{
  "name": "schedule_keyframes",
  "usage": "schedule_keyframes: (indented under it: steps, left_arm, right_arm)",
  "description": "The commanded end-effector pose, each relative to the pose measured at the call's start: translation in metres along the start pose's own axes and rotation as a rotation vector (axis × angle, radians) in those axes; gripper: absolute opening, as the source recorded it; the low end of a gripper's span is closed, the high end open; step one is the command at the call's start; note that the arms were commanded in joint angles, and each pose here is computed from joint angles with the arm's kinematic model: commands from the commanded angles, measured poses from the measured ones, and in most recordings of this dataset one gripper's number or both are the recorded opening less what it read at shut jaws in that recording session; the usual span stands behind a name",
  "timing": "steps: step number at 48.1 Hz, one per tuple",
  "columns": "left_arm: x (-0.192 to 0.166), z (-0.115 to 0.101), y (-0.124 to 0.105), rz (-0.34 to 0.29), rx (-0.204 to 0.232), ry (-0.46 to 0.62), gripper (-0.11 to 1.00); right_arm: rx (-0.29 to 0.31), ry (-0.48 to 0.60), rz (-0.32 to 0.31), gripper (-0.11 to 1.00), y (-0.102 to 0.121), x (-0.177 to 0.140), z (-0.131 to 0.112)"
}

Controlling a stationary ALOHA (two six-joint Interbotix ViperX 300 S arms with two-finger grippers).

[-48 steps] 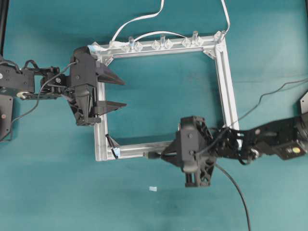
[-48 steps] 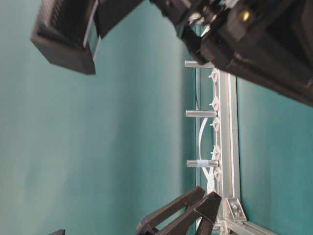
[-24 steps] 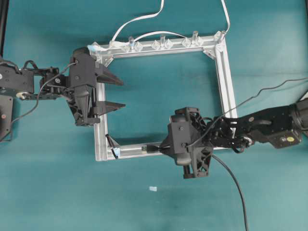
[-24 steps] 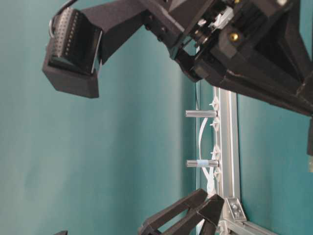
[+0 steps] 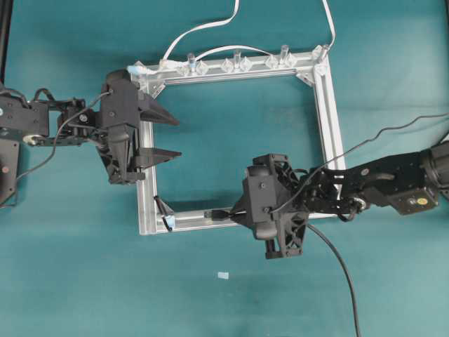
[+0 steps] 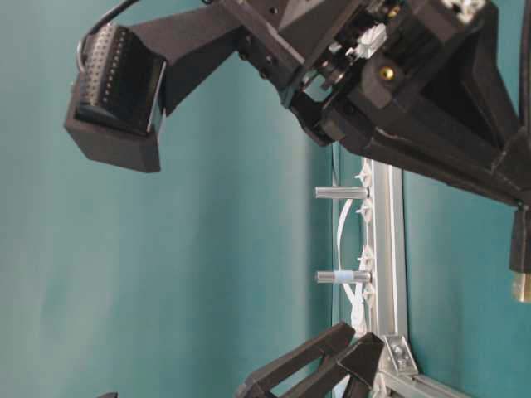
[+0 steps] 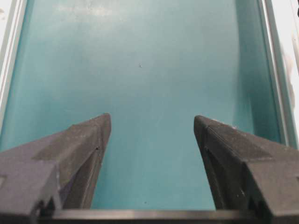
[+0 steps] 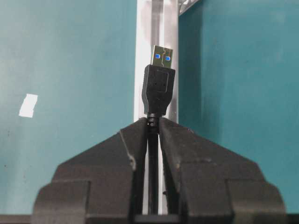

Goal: Insert the wire through the string loop located on the left side.
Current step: 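Push the USB plug through the black zip-tie loop with the right gripper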

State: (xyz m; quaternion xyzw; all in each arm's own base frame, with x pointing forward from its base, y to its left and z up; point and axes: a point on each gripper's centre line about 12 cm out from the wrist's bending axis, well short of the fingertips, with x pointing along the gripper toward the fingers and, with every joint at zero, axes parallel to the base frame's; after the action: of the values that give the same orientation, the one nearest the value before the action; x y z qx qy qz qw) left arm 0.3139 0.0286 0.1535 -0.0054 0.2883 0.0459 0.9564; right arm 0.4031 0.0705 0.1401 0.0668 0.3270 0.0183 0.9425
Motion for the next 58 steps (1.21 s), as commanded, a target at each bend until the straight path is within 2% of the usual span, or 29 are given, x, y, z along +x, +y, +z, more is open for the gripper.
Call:
schedule_keyframes:
  steps: [1, 46, 58]
  left_arm:
    - [-0.0032, 0.0089, -0.0008, -0.002, 0.004, -0.032, 0.71]
    - [-0.0035, 0.0093, -0.0009, -0.003, 0.006, -0.034, 0.72]
    - [-0.0131, 0.0071, -0.0009, -0.004, 0.006, -0.034, 0.71]
  right_arm:
    - [0.0, -0.057, 0.009, 0.1, 0.0026, -0.0083, 0.0198]
    - [0.001, -0.057, 0.008, 0.1, 0.002, -0.0083, 0.02]
    - [0.0, -0.065, 0.01, 0.1, 0.0027, -0.0083, 0.0231]
